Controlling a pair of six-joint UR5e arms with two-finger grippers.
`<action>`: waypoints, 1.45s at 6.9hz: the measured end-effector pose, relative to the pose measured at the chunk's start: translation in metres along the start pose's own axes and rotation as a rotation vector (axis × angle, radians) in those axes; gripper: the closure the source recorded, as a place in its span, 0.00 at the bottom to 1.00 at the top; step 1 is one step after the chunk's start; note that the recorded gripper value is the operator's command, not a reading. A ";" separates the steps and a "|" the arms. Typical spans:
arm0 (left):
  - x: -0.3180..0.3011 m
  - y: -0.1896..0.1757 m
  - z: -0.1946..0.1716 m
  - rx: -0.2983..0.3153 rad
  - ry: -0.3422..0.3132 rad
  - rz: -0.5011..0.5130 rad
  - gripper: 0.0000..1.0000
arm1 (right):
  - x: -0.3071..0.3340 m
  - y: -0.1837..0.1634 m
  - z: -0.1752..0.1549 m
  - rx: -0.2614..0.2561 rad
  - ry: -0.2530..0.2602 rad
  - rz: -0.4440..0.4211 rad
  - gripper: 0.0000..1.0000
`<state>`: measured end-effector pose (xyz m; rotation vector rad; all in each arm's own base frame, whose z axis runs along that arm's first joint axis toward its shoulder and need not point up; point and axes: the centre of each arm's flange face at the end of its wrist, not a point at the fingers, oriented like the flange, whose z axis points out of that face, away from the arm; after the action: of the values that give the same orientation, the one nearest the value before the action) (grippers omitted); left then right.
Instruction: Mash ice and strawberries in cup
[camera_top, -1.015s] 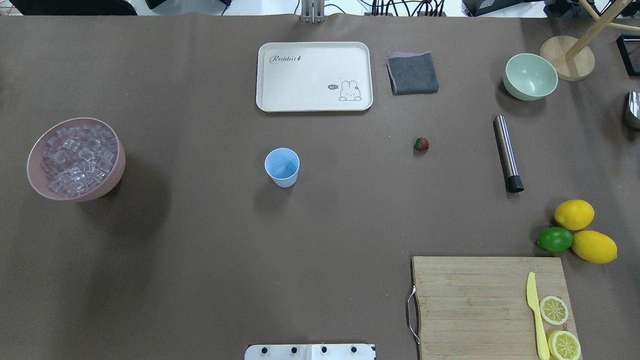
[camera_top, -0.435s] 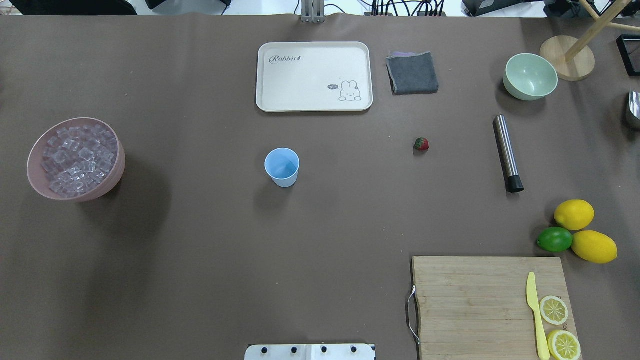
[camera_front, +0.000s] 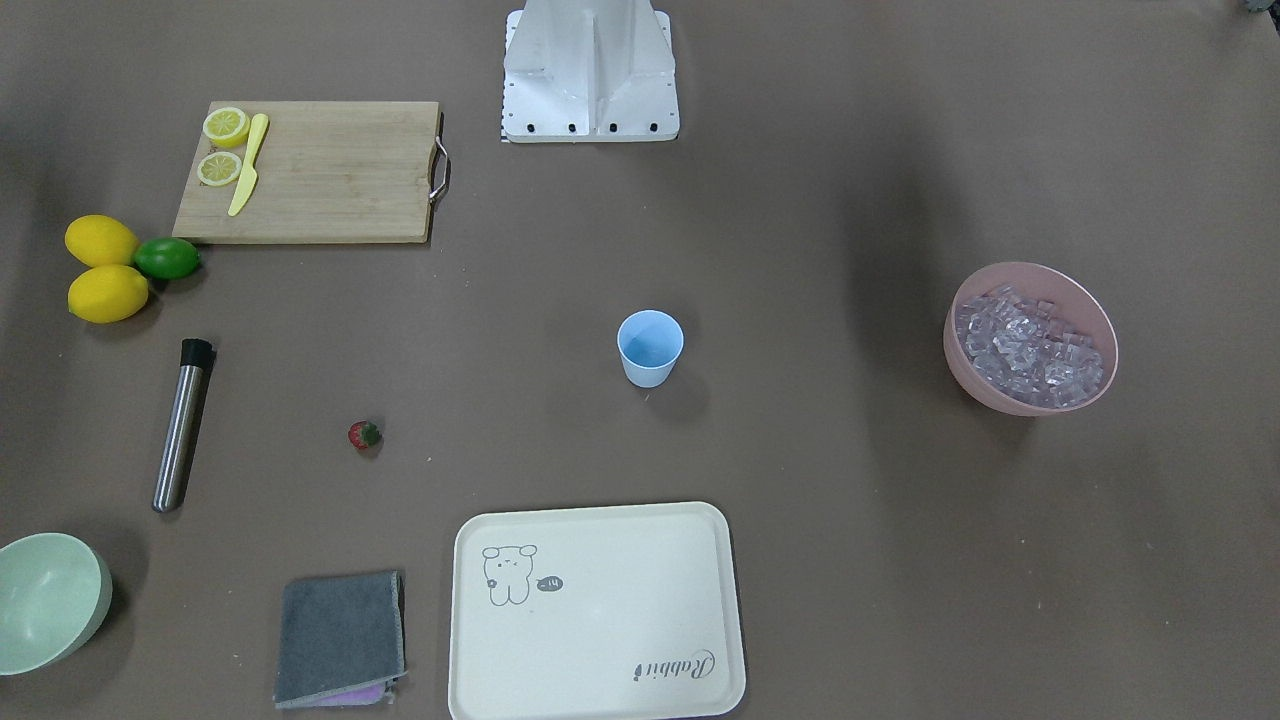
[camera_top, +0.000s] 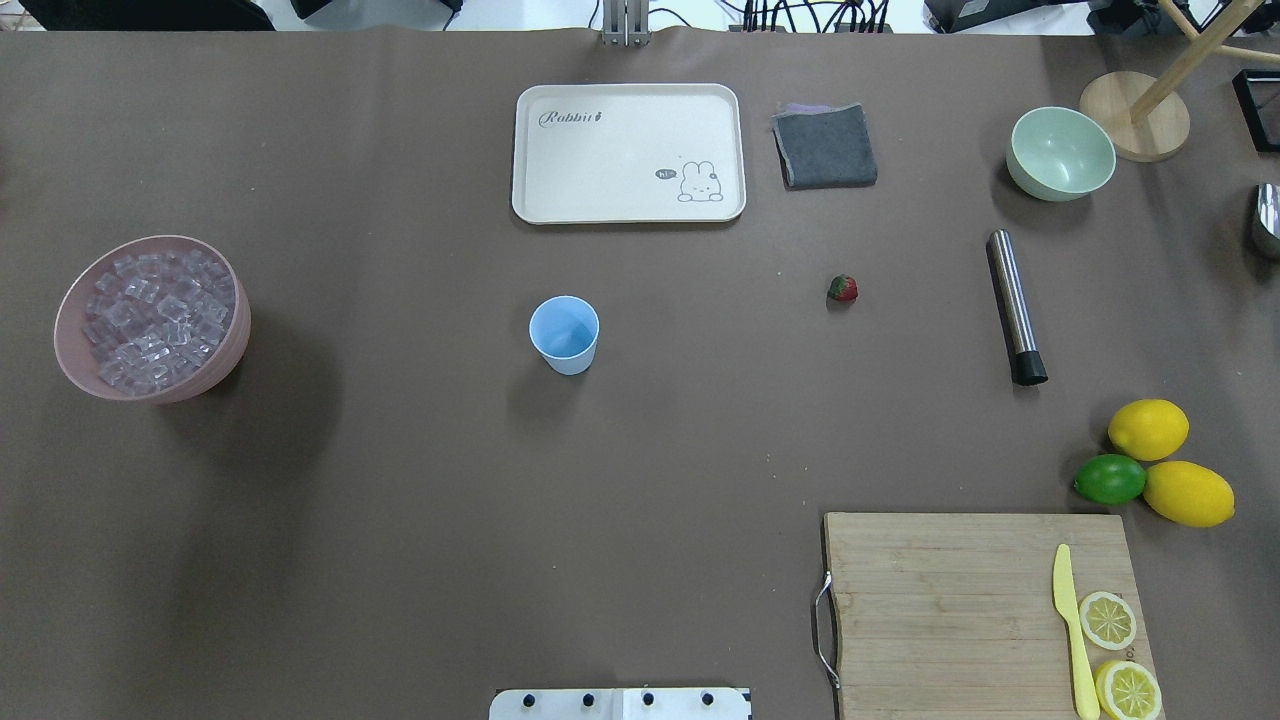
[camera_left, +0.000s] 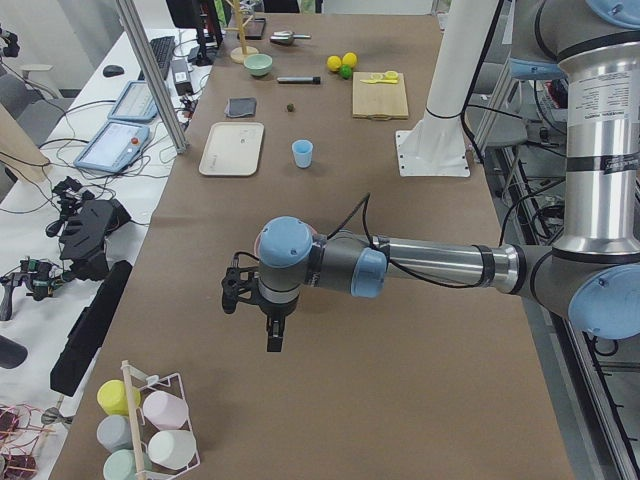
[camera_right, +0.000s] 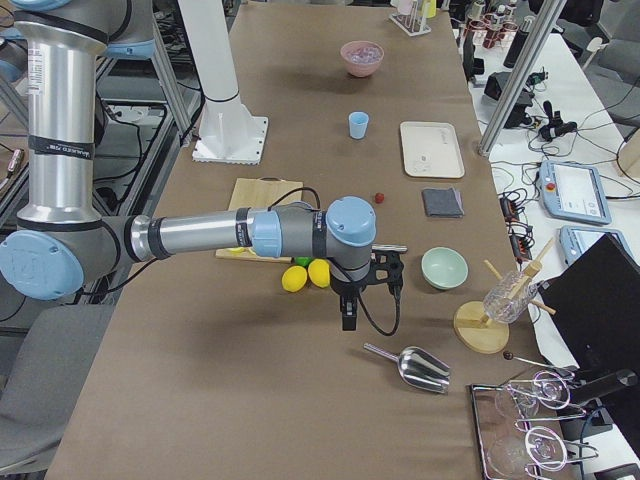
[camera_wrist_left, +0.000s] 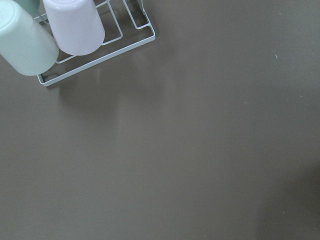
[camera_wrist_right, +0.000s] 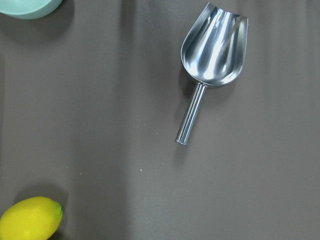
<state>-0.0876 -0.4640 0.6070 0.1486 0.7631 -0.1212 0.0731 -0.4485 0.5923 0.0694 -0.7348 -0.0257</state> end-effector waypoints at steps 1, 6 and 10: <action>0.001 -0.001 0.001 -0.001 0.000 0.002 0.03 | 0.000 0.000 0.000 0.000 0.000 -0.001 0.00; 0.002 -0.002 0.007 -0.010 0.001 0.008 0.02 | -0.002 -0.001 0.001 -0.003 -0.014 -0.001 0.00; 0.001 -0.002 0.009 -0.013 0.001 0.007 0.03 | -0.003 0.000 0.002 -0.004 -0.023 -0.001 0.00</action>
<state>-0.0811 -0.4671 0.6127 0.1394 0.7639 -0.1093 0.0697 -0.4483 0.5917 0.0653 -0.7579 -0.0287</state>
